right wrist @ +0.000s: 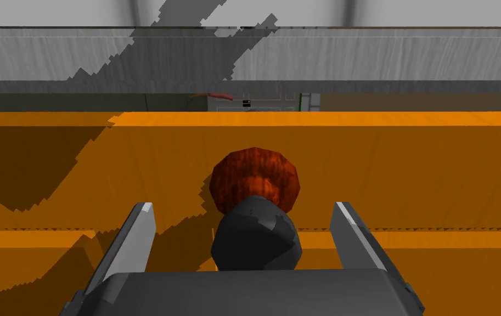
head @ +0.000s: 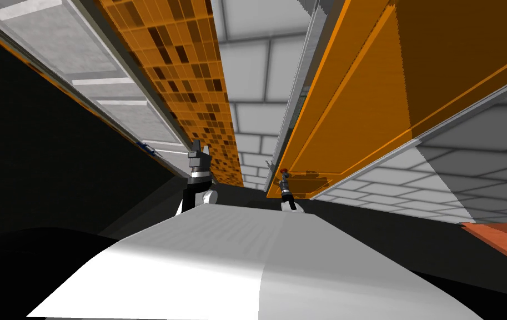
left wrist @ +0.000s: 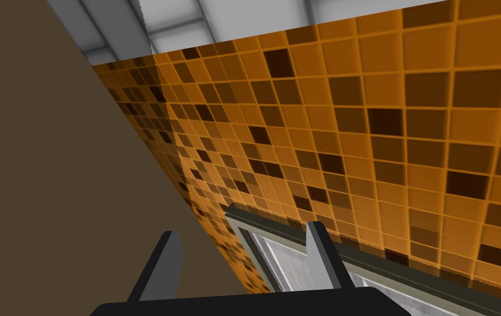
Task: Pull the door open
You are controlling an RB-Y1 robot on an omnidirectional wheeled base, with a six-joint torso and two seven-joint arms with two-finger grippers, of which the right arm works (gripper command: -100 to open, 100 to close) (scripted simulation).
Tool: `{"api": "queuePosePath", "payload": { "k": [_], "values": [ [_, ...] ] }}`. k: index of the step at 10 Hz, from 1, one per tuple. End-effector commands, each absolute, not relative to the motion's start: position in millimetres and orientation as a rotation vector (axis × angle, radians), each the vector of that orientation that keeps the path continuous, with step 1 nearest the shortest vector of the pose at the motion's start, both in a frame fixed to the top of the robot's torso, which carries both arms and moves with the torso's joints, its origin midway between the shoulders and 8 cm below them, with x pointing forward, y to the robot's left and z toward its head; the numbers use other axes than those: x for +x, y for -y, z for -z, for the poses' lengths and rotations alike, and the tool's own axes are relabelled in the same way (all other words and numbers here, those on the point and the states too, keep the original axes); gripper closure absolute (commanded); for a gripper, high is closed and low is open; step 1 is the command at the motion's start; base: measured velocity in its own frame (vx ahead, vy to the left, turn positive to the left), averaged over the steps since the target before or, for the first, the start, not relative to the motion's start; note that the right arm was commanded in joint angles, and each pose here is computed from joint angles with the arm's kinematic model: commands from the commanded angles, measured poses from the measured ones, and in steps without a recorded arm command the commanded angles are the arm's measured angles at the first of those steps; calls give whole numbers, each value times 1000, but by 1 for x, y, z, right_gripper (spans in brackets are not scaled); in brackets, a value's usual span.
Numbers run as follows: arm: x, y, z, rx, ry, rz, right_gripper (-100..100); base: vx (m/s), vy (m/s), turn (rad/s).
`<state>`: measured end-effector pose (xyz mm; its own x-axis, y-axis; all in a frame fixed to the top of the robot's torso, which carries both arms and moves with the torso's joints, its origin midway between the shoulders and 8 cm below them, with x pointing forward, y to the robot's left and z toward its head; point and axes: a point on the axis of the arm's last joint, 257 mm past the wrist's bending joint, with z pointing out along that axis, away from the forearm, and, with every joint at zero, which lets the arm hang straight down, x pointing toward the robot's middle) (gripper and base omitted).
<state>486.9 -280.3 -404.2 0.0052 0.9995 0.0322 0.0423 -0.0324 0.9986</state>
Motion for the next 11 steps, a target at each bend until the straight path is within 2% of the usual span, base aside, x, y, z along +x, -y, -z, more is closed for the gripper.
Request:
{"api": "queuePosePath", "payload": {
  "k": [1,11],
  "values": [
    [487,280,404,1294,-1199,-1234,-100,-49,-13,34],
    [489,286,398,1538,-950,-1451,-100,-49,-24,66]
  ]
}}
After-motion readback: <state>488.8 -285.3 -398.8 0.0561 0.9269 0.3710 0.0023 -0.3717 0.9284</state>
